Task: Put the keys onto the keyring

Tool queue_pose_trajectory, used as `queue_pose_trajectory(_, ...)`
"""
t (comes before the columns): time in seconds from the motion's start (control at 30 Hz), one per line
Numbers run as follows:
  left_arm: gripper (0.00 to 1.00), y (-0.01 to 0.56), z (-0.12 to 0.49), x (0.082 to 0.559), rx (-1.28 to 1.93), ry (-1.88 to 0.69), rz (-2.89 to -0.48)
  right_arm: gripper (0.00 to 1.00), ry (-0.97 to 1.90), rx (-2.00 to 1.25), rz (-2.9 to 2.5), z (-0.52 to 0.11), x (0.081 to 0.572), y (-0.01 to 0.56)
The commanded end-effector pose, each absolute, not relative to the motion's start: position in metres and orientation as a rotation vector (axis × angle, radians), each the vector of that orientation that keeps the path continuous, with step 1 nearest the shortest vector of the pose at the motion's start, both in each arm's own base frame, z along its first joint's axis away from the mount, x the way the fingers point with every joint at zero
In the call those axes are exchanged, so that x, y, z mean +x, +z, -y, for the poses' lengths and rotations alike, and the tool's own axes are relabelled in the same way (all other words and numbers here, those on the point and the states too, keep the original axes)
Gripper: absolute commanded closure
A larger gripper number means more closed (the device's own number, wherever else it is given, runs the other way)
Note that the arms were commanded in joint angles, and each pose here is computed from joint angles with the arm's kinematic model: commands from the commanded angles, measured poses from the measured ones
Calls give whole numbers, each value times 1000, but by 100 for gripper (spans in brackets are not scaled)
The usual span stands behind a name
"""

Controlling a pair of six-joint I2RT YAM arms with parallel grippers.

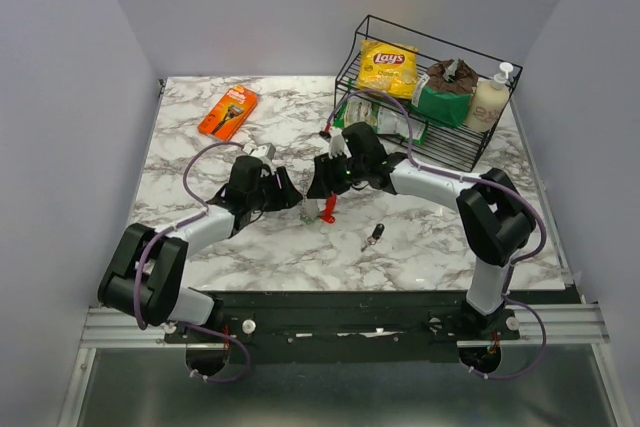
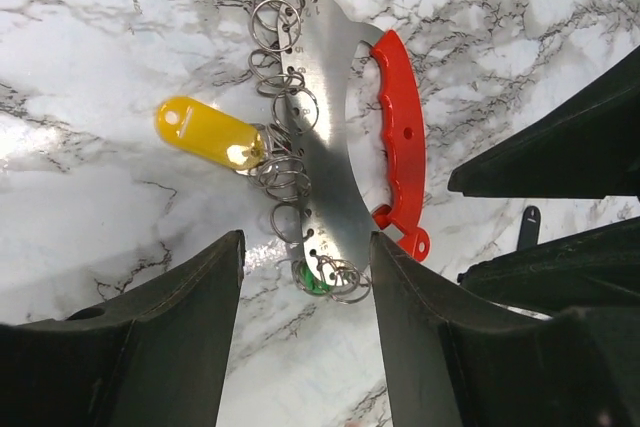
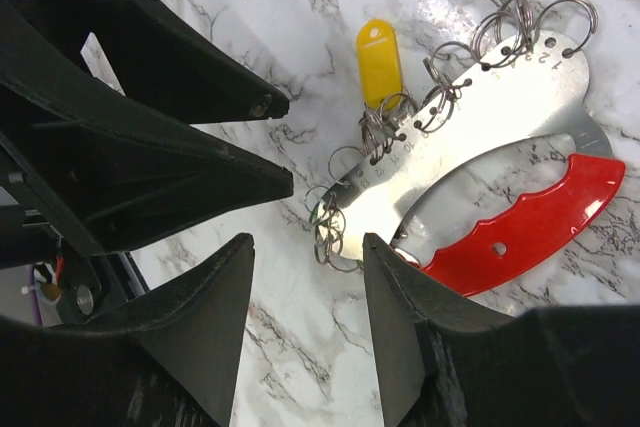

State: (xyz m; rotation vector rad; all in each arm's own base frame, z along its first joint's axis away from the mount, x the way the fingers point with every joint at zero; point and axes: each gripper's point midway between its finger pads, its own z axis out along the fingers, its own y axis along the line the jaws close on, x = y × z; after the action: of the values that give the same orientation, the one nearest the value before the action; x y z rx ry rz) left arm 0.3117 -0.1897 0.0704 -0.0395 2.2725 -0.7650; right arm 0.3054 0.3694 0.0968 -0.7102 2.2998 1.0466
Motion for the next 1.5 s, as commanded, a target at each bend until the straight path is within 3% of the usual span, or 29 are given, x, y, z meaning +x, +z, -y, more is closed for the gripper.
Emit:
queue_pose_trajectory(0.0,40,64,187,319,-23,-750,-2285,44,1016,-711,-2315,-375,313,94)
queue_pose_trajectory(0.23,49,50,193,312,-43,-851,-2320,44,1018,-709,-2336,-376,314,88)
queue_pose_trajectory(0.43,64,41,207,305,-59,-980,-2327,44,1021,-712,-2344,-377,313,84)
queue_pose_trajectory(1.17,68,22,206,310,-197,-975,-2356,44,1000,-720,-2342,-372,311,83)
queue_pose_trajectory(1.47,83,16,202,314,-246,-942,-2373,44,997,-721,-2341,-371,311,83)
